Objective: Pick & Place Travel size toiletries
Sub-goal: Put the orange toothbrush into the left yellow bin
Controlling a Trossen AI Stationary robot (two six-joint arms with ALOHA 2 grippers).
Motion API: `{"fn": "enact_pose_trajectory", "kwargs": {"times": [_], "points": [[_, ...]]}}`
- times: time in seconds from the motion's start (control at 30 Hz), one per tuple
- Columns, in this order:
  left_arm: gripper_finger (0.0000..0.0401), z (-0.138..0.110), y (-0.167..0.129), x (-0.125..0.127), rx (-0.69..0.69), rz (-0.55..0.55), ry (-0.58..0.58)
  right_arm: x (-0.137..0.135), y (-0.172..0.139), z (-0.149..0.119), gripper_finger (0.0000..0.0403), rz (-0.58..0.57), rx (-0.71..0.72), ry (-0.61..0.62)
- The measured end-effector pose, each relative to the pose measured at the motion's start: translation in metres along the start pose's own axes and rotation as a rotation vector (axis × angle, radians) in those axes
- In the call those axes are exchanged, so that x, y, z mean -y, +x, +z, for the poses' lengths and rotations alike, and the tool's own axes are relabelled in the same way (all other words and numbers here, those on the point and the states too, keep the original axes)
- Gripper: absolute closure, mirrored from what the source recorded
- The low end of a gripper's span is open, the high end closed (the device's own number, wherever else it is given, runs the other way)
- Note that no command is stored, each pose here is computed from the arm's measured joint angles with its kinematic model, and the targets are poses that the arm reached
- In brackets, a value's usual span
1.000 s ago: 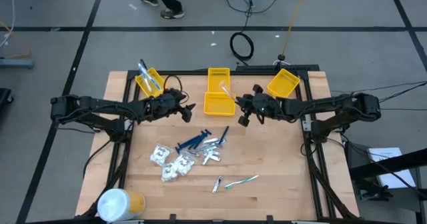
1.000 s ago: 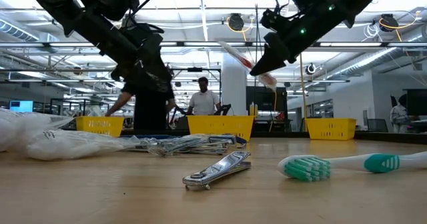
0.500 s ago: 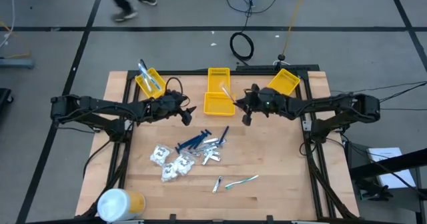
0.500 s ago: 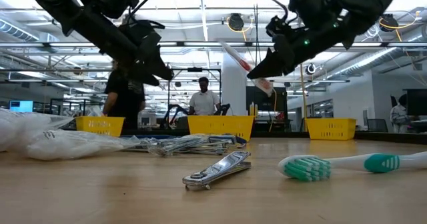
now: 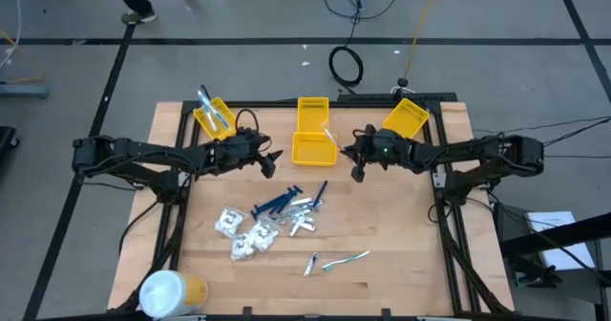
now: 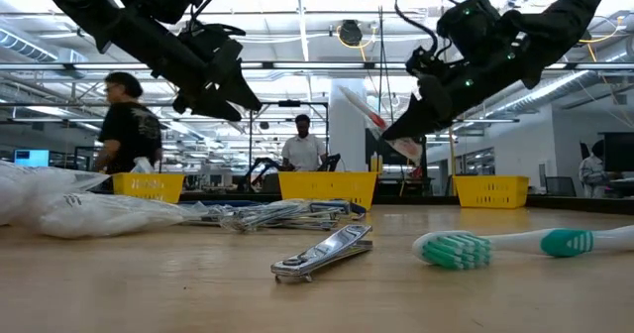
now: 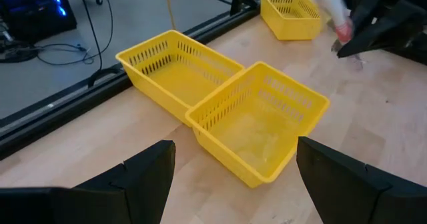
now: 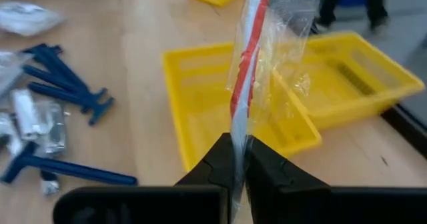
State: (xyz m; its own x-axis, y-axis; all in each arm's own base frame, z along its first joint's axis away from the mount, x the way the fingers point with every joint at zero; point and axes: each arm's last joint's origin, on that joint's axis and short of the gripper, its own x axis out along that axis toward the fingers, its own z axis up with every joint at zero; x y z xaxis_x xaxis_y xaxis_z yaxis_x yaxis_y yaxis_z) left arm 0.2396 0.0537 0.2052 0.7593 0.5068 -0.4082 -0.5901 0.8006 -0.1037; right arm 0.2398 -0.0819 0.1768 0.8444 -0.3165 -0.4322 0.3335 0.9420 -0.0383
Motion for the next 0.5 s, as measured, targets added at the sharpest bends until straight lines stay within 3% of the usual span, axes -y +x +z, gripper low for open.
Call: {"fn": "enact_pose_trajectory", "kwargs": {"times": [0.2,0.3,0.5], "points": [[0.0093,0.001,0.002,-0.007,0.001,0.034,-0.044,0.013,0.0,0.0,0.0392,-0.046,0.005,0.098],[0.0093,0.003,0.004,-0.013,0.001,0.06,-0.005,0.016,0.001,0.004,0.0392,-0.053,0.061,0.119],[0.0093,0.006,0.007,-0.025,0.003,0.108,0.089,0.012,0.011,0.012,0.0392,0.083,0.203,0.062]]}}
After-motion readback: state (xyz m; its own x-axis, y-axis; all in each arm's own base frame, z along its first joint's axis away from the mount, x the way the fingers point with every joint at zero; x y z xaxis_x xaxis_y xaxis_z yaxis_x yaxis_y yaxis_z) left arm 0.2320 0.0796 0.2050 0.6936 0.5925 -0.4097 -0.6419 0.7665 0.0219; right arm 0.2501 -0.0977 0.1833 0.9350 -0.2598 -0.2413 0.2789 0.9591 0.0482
